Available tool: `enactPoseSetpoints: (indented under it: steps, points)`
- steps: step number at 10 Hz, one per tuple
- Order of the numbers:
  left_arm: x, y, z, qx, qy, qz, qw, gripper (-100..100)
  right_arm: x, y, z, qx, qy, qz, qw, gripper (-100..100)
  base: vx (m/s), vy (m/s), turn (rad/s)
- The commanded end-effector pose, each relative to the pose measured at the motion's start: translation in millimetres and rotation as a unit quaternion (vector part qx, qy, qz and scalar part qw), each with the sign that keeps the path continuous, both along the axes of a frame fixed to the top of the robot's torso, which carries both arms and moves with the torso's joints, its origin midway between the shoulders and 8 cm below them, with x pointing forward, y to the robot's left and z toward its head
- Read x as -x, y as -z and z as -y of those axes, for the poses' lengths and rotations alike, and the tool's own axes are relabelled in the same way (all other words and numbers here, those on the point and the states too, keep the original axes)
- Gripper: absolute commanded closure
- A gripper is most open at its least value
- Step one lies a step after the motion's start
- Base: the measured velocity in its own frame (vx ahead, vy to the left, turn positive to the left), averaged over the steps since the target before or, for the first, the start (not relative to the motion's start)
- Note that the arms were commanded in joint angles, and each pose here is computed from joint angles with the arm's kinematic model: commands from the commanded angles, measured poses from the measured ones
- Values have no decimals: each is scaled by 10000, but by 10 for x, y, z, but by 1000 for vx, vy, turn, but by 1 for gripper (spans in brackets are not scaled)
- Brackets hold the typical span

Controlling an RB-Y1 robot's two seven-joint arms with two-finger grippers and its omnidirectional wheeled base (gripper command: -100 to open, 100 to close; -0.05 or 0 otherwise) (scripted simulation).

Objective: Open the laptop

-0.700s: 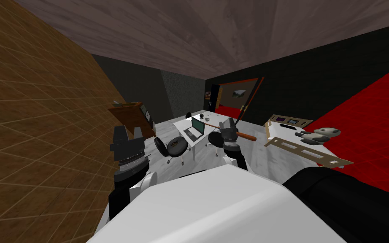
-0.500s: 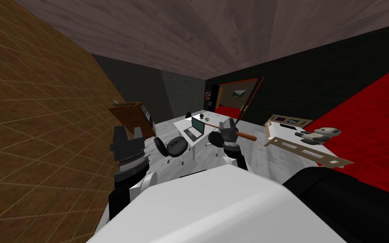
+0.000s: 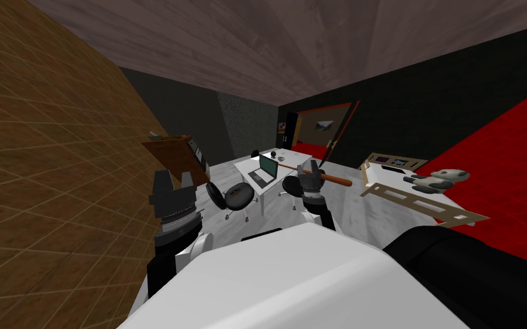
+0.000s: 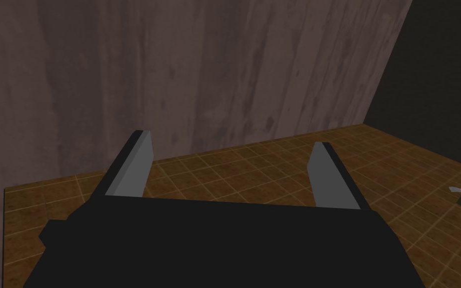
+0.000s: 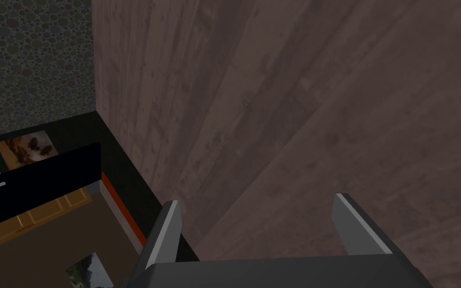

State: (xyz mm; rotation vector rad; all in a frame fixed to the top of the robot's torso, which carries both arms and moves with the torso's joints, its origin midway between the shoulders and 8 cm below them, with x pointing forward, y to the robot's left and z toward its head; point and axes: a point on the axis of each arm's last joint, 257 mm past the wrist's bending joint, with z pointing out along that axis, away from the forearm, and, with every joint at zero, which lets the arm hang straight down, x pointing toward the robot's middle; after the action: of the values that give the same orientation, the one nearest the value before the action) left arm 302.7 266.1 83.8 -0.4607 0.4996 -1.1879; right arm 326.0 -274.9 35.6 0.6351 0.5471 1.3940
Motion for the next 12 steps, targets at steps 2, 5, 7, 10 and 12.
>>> enactPoseSetpoints:
  steps: [2,5,7,10,12]
  points:
    - [0,0,0,0,0,0,10000,0,0,0,0,0,0,0,10000,0,0,0,0]
    - [-1,2,0,0,0,-3,10000,0,-63,72,-98,531,-51,-168,9984,-100,10,-3,28]
    - [-1,2,0,0,0,-3,10000,0,-117,142,-150,927,-7,-295,9953,-100,21,-7,46]
    - [-1,2,0,0,0,-3,10000,0,-216,278,-204,1591,163,-497,9859,-100,28,-13,62]
    - [-1,2,0,0,0,-3,10000,0,-289,384,-223,2068,332,-630,9758,-100,30,-13,86]
